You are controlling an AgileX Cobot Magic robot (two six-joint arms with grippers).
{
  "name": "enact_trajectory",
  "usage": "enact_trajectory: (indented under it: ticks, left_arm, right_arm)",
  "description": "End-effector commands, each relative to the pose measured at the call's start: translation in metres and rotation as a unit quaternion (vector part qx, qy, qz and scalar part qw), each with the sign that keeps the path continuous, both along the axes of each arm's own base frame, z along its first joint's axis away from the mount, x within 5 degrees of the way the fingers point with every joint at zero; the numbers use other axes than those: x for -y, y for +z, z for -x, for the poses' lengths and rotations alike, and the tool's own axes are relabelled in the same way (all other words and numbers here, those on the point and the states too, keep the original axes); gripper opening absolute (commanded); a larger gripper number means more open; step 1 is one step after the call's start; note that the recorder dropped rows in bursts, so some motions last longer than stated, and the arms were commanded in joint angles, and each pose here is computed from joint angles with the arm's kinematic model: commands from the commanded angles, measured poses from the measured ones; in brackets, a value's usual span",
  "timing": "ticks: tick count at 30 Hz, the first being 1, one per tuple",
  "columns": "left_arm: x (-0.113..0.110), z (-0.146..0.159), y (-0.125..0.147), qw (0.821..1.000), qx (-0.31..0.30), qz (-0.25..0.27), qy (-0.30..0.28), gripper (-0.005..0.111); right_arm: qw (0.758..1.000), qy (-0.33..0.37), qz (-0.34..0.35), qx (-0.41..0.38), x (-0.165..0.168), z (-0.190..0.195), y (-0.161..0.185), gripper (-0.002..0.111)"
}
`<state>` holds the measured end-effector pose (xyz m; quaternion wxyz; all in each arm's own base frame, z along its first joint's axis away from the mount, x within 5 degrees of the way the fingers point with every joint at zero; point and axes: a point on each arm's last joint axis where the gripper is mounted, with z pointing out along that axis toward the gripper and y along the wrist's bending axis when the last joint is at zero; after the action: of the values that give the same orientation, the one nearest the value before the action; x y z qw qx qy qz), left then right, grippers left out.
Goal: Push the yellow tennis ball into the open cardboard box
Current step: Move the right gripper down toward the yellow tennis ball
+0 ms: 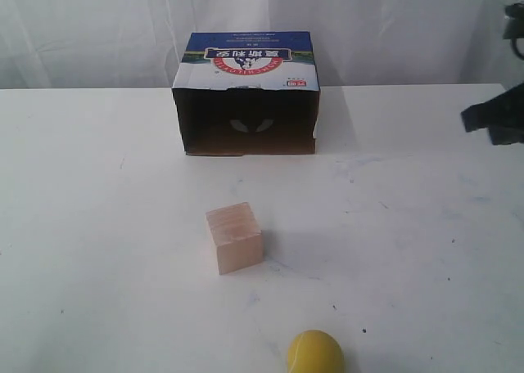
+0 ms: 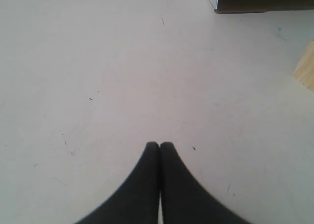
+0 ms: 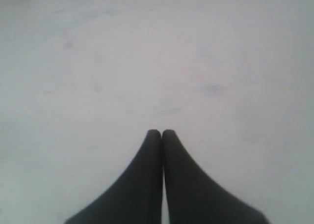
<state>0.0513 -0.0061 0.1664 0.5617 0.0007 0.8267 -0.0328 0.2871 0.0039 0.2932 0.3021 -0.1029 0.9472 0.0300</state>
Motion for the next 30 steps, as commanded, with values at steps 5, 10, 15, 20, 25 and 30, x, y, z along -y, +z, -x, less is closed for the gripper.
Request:
enact_trajectory:
  ticks: [5, 10, 15, 20, 25, 30]
  left_arm:
    - [0.000, 0.000, -0.001, 1.000, 0.000, 0.008, 0.002, 0.000]
    - [0.000, 0.000, -0.001, 1.000, 0.000, 0.008, 0.002, 0.000]
    - [0.000, 0.000, -0.001, 1.000, 0.000, 0.008, 0.002, 0.000]
    - [0.000, 0.000, -0.001, 1.000, 0.000, 0.008, 0.002, 0.000]
    - [0.000, 0.000, -0.001, 1.000, 0.000, 0.008, 0.002, 0.000]
    - [0.000, 0.000, -0.001, 1.000, 0.000, 0.008, 0.002, 0.000]
  right_arm:
    - [0.954, 0.245, -0.129, -0.113, -0.103, 0.055, -0.011, 0.000]
    - [0.939, 0.276, -0.156, -0.134, -0.148, 0.082, -0.038, 0.000]
    - [0.939, 0.242, -0.159, -0.186, -0.161, 0.093, -0.064, 0.000]
    - [0.936, 0.222, -0.163, -0.220, -0.160, 0.099, -0.072, 0.000]
    - [0.925, 0.226, -0.152, -0.265, -0.154, 0.113, -0.086, 0.000]
    - [0.925, 0.231, -0.143, -0.264, -0.150, 0.117, -0.095, 0.000]
